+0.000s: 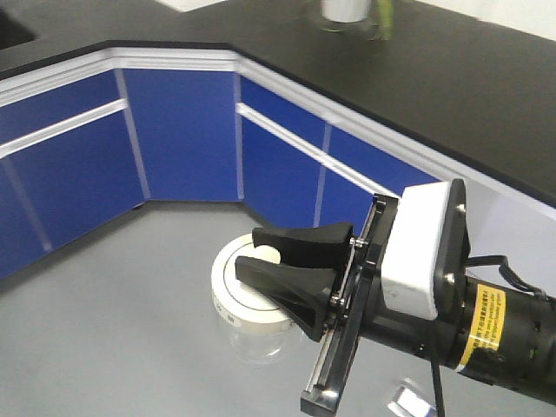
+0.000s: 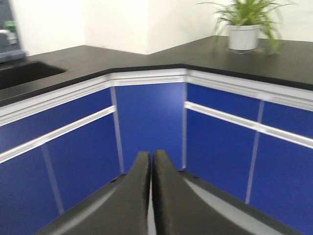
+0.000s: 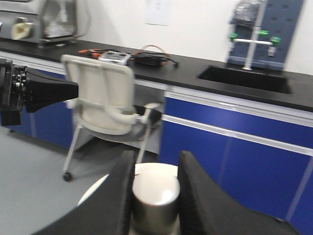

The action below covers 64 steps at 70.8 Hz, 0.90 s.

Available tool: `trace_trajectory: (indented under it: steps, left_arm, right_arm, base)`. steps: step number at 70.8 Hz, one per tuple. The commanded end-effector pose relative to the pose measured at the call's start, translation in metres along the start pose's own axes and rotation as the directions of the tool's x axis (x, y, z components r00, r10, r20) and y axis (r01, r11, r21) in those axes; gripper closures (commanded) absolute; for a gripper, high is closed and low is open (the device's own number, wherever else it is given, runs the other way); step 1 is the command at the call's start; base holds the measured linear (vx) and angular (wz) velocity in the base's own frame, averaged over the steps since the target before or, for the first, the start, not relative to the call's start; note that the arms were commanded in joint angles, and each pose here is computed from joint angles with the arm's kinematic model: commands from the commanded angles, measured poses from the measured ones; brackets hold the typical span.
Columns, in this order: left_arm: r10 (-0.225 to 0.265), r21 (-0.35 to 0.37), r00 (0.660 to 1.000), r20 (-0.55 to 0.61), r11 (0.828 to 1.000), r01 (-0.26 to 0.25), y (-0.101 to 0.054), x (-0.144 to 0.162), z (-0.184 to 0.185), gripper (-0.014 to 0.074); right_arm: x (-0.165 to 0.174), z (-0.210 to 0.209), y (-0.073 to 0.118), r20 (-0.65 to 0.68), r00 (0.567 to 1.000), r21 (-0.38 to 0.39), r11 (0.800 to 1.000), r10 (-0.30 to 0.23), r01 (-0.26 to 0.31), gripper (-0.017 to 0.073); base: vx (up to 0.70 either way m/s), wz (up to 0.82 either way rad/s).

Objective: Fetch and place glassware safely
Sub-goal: 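Keep holding the jar while the base drives toward the blue cabinets, then hold the jar in the right gripper as the base turns to face the black countertop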

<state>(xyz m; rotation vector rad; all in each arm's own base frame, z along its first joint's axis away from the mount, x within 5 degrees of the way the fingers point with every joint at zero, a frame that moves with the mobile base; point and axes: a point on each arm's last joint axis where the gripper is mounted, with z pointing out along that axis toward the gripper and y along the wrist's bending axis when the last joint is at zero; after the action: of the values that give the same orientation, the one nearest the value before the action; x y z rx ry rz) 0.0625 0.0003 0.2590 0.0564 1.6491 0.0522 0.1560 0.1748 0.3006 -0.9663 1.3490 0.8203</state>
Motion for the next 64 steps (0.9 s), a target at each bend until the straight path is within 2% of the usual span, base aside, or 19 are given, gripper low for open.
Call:
trace_trajectory:
  steps: [1, 64]
  left_arm:
    - [-0.013, 0.004, 0.996, 0.087, 1.0, 0.013, 0.0004, -0.0147, -0.0008, 0.0601]
    - [-0.013, 0.004, 0.996, 0.087, 1.0, 0.013, 0.0004, -0.0147, -0.0008, 0.0601]
  right_arm:
    - [-0.0233, -0.0028, 0.0024, 0.127, 0.992, -0.025, 1.0, -0.002, 0.006, 0.0559]
    - [-0.0233, -0.0028, 0.0024, 0.127, 0.992, -0.025, 1.0, -0.002, 0.006, 0.0559]
  base:
    - [0.18, -0.69]
    - [0.17, -0.65]
